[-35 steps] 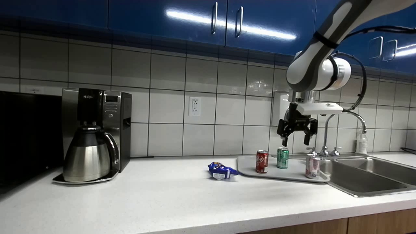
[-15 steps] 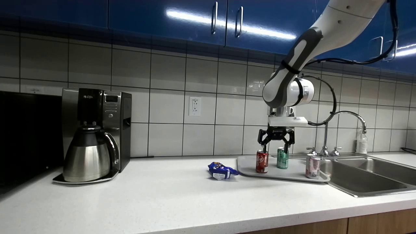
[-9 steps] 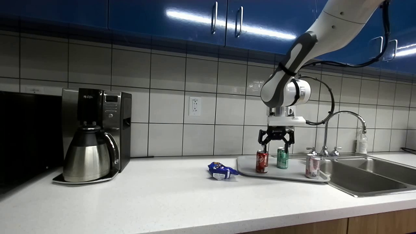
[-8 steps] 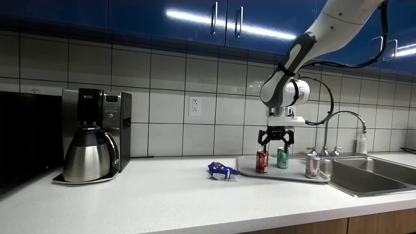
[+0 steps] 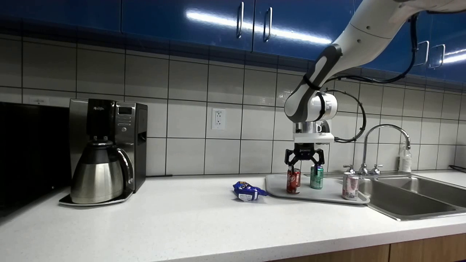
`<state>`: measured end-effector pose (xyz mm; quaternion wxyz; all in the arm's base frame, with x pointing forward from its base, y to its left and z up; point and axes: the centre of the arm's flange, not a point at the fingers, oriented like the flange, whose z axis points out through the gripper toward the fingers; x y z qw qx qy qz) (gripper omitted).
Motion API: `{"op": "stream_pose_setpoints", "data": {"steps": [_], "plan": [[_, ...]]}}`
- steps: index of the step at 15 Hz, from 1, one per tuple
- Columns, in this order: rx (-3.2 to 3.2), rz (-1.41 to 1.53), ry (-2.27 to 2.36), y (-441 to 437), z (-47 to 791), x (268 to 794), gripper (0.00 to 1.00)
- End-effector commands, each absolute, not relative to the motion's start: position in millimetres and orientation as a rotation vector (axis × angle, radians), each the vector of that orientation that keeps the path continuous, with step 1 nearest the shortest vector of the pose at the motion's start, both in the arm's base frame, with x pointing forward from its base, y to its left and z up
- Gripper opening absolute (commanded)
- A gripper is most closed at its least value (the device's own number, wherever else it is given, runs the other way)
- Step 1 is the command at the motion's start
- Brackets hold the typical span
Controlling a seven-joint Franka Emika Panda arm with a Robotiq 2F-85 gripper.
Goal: Move the soda cans to the counter
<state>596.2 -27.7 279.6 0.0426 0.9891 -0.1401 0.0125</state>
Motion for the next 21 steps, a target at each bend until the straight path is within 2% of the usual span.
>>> {"op": "stream_pose_setpoints", "data": {"steps": [1, 21], "plan": [[3.021, 0.017, -0.483, -25.6, 278.6, 618.2, 1.00], [2.943, 0.085, -0.667, -20.8, 255.2, 661.3, 1.00]]}}
